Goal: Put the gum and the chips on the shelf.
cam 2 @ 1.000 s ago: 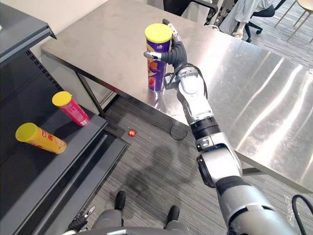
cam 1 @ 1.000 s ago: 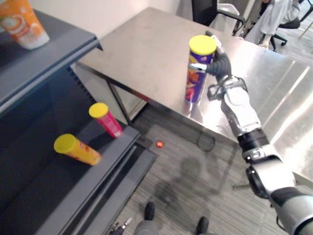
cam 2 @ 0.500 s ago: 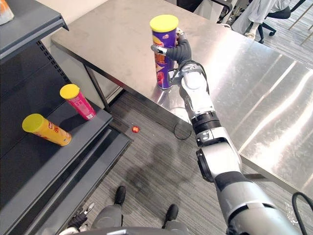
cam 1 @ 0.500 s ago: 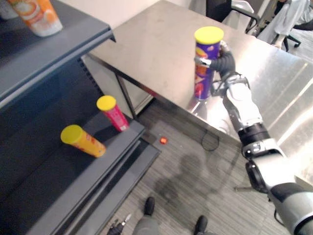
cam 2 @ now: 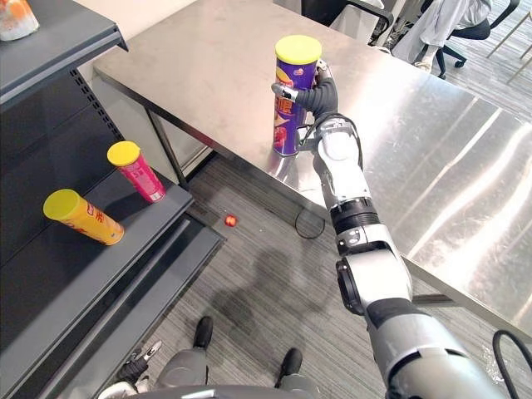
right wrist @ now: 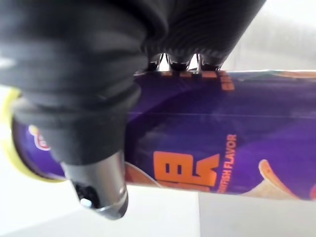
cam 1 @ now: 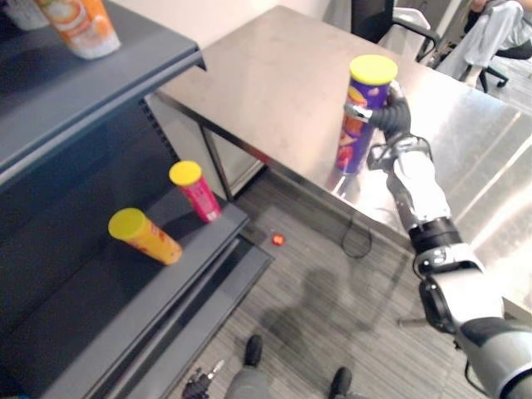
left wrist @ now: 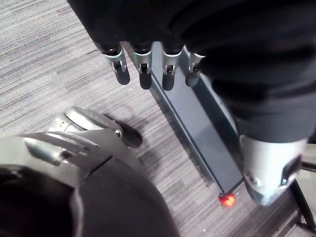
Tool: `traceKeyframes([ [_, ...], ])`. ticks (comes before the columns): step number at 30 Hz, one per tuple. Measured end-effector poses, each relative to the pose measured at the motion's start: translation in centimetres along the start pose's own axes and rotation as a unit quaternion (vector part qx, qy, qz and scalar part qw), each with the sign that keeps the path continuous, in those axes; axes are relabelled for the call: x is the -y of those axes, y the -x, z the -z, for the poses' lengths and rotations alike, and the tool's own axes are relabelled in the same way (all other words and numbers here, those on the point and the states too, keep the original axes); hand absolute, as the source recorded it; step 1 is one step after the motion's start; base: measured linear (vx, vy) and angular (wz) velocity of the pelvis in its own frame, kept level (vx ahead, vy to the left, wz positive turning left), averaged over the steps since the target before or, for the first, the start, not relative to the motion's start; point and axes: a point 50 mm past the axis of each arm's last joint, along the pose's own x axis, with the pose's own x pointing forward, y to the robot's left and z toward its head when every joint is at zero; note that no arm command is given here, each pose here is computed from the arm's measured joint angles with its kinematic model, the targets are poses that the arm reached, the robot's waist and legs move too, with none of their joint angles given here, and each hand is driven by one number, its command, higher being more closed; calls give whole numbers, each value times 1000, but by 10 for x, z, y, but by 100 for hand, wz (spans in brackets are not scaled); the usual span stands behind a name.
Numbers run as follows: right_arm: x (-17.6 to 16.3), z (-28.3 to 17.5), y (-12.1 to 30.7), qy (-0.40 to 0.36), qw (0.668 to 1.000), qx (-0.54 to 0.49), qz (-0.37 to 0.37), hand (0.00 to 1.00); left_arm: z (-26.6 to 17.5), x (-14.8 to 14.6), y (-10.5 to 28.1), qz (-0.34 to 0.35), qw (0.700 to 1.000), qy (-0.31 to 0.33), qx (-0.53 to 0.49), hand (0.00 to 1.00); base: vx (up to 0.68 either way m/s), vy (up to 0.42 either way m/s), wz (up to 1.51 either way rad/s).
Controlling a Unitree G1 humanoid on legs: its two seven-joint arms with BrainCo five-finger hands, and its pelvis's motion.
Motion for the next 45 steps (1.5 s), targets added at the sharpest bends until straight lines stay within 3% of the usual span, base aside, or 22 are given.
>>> traceKeyframes([
  [7,1,-5,11,-4,1000,23,9,100,0,-1,0,-4,1000,0,-1,0,-7,-4,-3],
  [14,18,-64,26,-66,982,169,60,100,-1,-6,0,-20,1000,7,2,0,-10,-12,-9],
  [18,33,-66,46,-88,971,203,89,100,4,-9,2,-23,1000,-6,-9,0,0,0,0],
  [30,48,-37,95,-134,966,184,120,100,20,-19,7,-38,998,-19,-36,0,-36,-6,2],
  [45,49,5,139,-118,984,102,87,100,34,-23,12,-28,997,-37,-60,0,-15,-7,-14],
])
